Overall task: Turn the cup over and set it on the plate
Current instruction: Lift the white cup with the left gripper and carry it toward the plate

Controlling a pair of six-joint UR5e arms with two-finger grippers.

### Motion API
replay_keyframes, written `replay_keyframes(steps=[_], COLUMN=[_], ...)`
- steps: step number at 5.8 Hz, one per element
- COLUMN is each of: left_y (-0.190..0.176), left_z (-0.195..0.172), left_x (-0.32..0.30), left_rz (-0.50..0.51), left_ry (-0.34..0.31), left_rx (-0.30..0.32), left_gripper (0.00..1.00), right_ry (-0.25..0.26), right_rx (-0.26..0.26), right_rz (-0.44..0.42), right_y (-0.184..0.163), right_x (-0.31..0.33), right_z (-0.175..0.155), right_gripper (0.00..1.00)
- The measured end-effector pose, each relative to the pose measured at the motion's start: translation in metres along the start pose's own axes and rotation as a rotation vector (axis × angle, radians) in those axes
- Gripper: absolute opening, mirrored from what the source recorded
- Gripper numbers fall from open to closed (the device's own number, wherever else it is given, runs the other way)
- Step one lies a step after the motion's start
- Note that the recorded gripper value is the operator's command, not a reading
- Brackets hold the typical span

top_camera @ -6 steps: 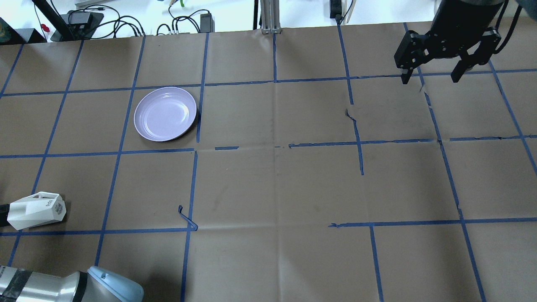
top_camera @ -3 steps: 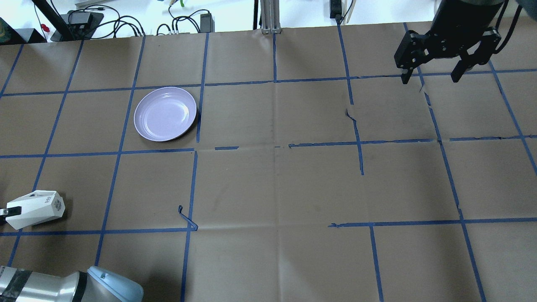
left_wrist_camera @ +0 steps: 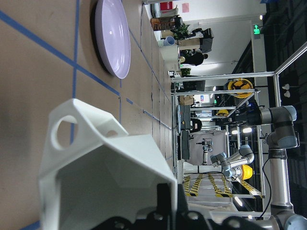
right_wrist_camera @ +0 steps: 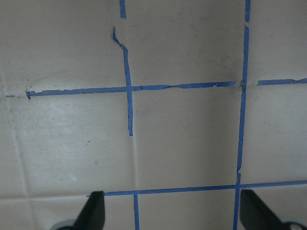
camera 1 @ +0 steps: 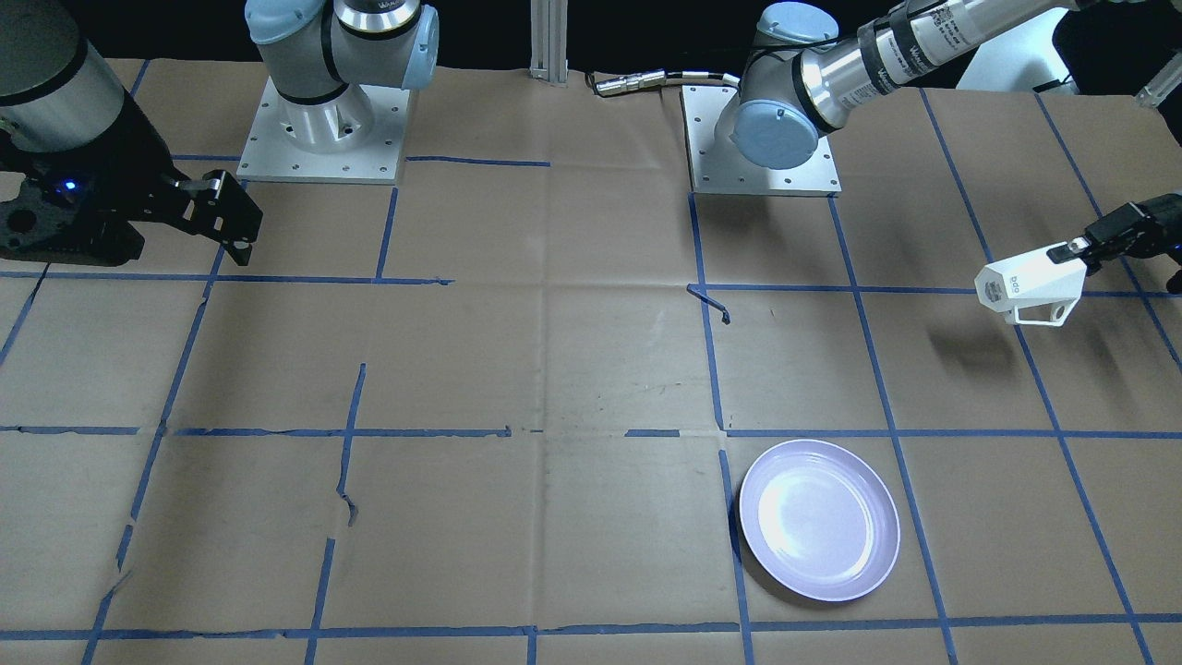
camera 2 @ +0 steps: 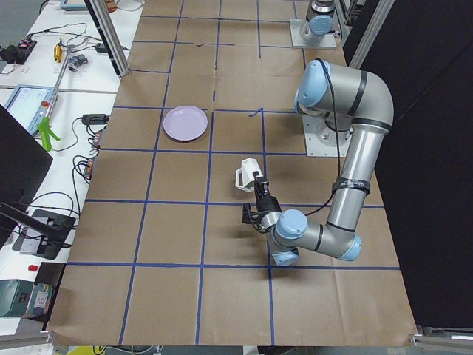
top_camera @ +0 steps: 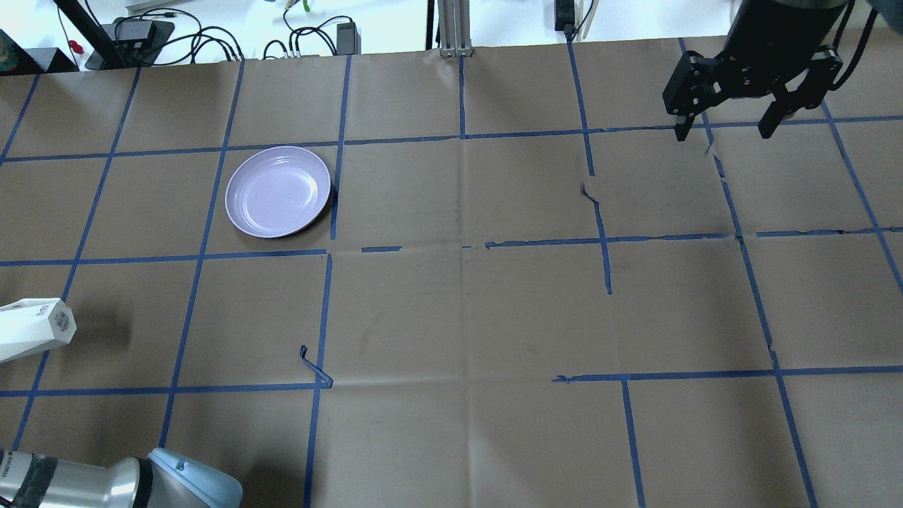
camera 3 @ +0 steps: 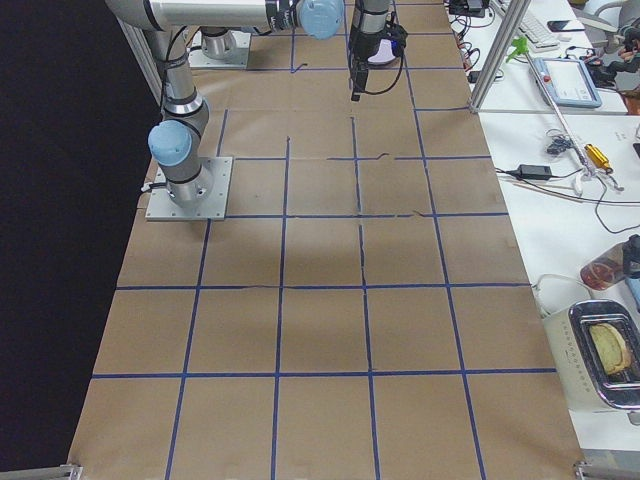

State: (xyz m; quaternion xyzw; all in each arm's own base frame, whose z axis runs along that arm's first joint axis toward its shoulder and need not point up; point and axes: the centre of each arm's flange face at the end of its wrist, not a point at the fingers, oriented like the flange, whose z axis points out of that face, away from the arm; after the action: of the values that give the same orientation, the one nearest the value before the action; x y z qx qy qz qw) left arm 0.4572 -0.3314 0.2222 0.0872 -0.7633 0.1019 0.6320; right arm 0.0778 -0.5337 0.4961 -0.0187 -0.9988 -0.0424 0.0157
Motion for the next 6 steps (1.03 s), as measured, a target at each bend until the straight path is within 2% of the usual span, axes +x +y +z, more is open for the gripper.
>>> replay_keyframes(steps=[1, 2, 3, 4, 6], left_y=[-0.003, -0.017, -0.044, -0.078, -0.145], left_z=[0.002, 0.022, 0.059, 0.107, 0.25], left_x=[0.052, 0.097, 0.14, 0.183, 0.262], left_rz=[-0.027, -0.034, -0.031, -0.025, 0.01], left_ry=[-0.053, -0.116, -0.22, -0.383, -0.729], left_rx=[0.001, -0.021, -0.058, -0.085, -0.112], left_gripper=[0.0, 0.0, 0.0, 0.0, 0.0], right_ry=[0.0, 0.0, 0.0, 0.0, 0.0], right_rx=[0.0, 0.0, 0.0, 0.0, 0.0], right_rz=[0.0, 0.0, -0.001, 0.0, 0.0], right_y=[0.0, 0.0, 0.0, 0.0, 0.0], right_x=[0.0, 0.0, 0.0, 0.0, 0.0], right_z=[0.0, 0.0, 0.0, 0.0, 0.0], right_gripper=[1.0, 1.0, 1.0, 1.0, 1.0])
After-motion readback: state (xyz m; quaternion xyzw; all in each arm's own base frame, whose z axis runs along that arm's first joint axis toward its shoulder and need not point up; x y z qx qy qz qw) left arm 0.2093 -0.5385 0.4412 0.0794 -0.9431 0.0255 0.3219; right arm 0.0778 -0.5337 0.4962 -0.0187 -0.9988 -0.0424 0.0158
